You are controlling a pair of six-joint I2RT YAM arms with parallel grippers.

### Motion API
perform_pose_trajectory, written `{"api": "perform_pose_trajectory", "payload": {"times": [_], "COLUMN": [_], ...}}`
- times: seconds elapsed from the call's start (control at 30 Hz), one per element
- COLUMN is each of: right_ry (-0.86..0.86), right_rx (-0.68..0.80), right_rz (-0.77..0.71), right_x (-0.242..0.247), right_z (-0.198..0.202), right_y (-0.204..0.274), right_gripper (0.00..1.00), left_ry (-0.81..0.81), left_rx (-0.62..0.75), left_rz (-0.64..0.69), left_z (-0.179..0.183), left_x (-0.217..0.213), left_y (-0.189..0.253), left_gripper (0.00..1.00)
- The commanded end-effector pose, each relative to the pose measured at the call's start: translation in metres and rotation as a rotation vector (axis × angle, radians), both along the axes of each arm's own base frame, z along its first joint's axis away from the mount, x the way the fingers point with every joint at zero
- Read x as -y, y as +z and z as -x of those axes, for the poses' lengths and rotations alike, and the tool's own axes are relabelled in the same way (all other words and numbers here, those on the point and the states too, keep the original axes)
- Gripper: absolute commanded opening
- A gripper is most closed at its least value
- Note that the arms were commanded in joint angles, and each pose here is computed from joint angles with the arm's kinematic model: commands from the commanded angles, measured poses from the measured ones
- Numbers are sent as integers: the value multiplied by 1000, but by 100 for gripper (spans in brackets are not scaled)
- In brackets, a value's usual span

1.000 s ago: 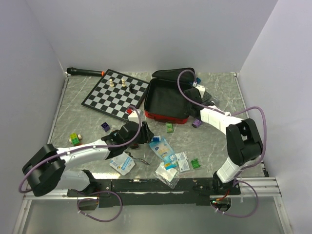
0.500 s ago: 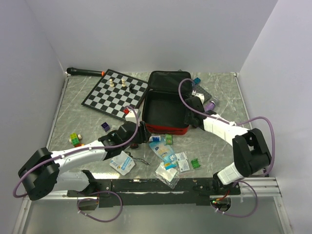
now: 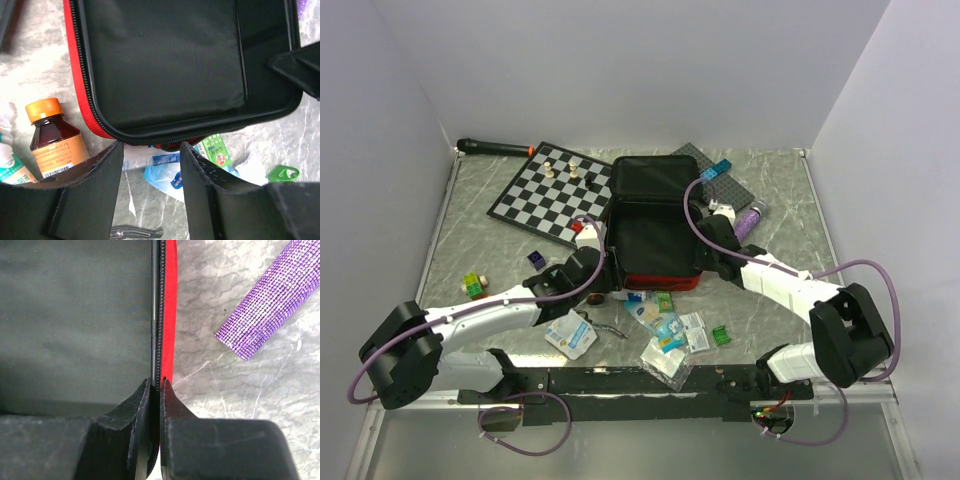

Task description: Organize the medicine kit

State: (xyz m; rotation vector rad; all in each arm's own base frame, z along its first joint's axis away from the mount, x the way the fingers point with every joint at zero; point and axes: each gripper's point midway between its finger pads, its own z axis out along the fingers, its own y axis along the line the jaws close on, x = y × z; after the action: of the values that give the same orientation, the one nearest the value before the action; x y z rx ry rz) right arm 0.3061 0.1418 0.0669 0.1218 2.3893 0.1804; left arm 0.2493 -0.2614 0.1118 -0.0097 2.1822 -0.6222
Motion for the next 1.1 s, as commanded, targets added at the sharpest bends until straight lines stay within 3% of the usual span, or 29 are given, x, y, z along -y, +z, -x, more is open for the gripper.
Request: {"api": "perform_pose_trajectory", "payload": {"times": [0.0, 0.23, 0.53, 0.63, 0.73, 0.83, 1.0, 1.07], "right_ry": [53, 36, 38, 41, 27, 15, -8, 17], "right_rx": [-186, -227, -223, -199, -158, -114, -25, 26], "right_rz": [-49, -129, -125, -108, -86, -60, -62, -97], "right_x": [-12, -18, -16, -13, -7, -2, 2, -2], "right_z": [48, 67, 71, 67, 61, 54, 42, 43], "right_y": [-32, -36, -29, -18, -2, 15, 52, 71], "right_gripper": [0, 0, 0, 32, 52, 60, 63, 63], "left_ry": [71, 97, 118, 162, 204, 252, 344, 360], "left_rx": [20, 37, -13, -18, 10, 47, 60, 32], "left_rz": [36, 22, -20, -23, 1, 18, 1, -11], "left_z": [-16, -26, -40, -38, -36, -34, -34, -34], "left_x": [4, -6, -12, -22, -33, -47, -77, -88], "left_y": [20, 26, 12, 18, 34, 52, 67, 61], "left_gripper": [54, 55, 54, 55, 59, 61, 66, 73]}}
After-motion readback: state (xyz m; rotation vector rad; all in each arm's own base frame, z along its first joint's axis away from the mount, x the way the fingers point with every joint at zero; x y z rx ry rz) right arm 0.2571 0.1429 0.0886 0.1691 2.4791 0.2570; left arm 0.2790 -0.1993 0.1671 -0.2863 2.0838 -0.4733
